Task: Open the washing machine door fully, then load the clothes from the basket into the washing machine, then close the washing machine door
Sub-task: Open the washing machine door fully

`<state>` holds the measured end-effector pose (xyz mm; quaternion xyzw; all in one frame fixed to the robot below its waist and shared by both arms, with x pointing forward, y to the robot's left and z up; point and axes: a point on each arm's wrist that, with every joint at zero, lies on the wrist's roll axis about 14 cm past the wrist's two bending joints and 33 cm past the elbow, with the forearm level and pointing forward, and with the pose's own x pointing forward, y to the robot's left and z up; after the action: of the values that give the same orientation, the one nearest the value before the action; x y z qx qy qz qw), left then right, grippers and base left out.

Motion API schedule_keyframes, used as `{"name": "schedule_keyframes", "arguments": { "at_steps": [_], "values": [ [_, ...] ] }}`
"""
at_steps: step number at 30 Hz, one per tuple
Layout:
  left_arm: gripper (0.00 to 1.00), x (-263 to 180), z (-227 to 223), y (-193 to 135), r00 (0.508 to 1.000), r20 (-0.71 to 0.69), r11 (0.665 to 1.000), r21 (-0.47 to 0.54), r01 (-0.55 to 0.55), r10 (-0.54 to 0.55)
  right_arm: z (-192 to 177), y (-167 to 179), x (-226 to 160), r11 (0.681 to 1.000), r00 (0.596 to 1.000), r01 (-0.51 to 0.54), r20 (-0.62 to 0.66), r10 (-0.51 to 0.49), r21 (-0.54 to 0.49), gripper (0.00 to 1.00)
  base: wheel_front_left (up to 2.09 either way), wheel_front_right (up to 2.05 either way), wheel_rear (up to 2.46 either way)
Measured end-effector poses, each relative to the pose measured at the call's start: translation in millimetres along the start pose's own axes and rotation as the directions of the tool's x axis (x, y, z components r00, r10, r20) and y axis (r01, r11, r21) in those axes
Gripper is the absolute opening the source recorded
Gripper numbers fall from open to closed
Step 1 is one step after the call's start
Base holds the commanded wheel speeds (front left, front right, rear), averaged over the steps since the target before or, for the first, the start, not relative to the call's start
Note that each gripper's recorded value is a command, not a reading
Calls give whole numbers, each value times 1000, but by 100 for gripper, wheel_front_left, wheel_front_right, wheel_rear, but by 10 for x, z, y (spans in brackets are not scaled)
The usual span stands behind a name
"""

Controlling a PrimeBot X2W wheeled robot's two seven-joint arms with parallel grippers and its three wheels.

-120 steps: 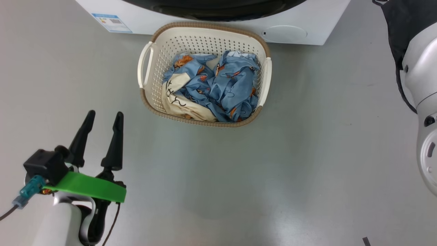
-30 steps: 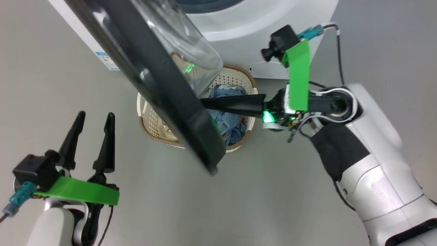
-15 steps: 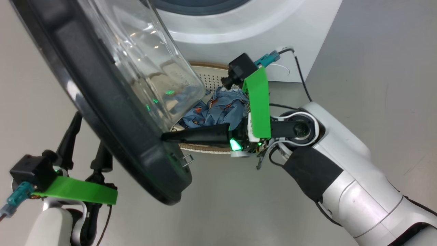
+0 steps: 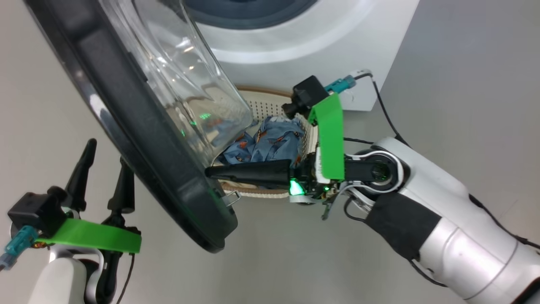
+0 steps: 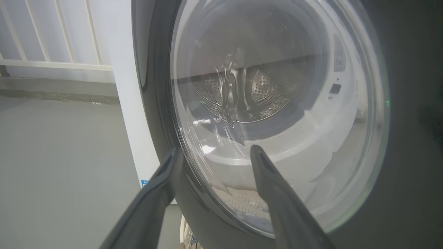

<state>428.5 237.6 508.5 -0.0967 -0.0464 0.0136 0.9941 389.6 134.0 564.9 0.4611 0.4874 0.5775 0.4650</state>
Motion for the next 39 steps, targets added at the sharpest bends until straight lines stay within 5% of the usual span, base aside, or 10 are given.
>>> {"name": "schedule_keyframes", "arguments": {
  "at_steps": [15, 28, 31, 32, 39],
  "values": [
    [100, -251, 108, -47, 1000, 17, 1000, 4, 8, -8, -154, 349, -387, 1000, 985, 2, 173, 1, -20, 0, 0, 0, 0],
    [100, -406, 139, -127, 999, 27, 1000, -11, 22, -22, -280, 487, -826, 999, 912, 11, 409, 3, -32, 0, 0, 0, 0],
    [100, -395, 139, -159, 999, 29, 999, -15, 30, -30, -220, 470, -946, 997, 876, 46, 482, -11, -62, 47, 0, 0, 0],
    [100, -385, 144, -169, 999, 31, 999, -16, 33, -32, -181, 473, -994, 996, 858, 55, 514, -10, -72, 95, 0, 0, 0],
    [100, -340, 124, -214, 999, 28, 999, -19, 45, -45, 108, 490, -1294, 977, 729, 147, 685, -3, -153, 100, 0, 0, 0]
  ]
}}
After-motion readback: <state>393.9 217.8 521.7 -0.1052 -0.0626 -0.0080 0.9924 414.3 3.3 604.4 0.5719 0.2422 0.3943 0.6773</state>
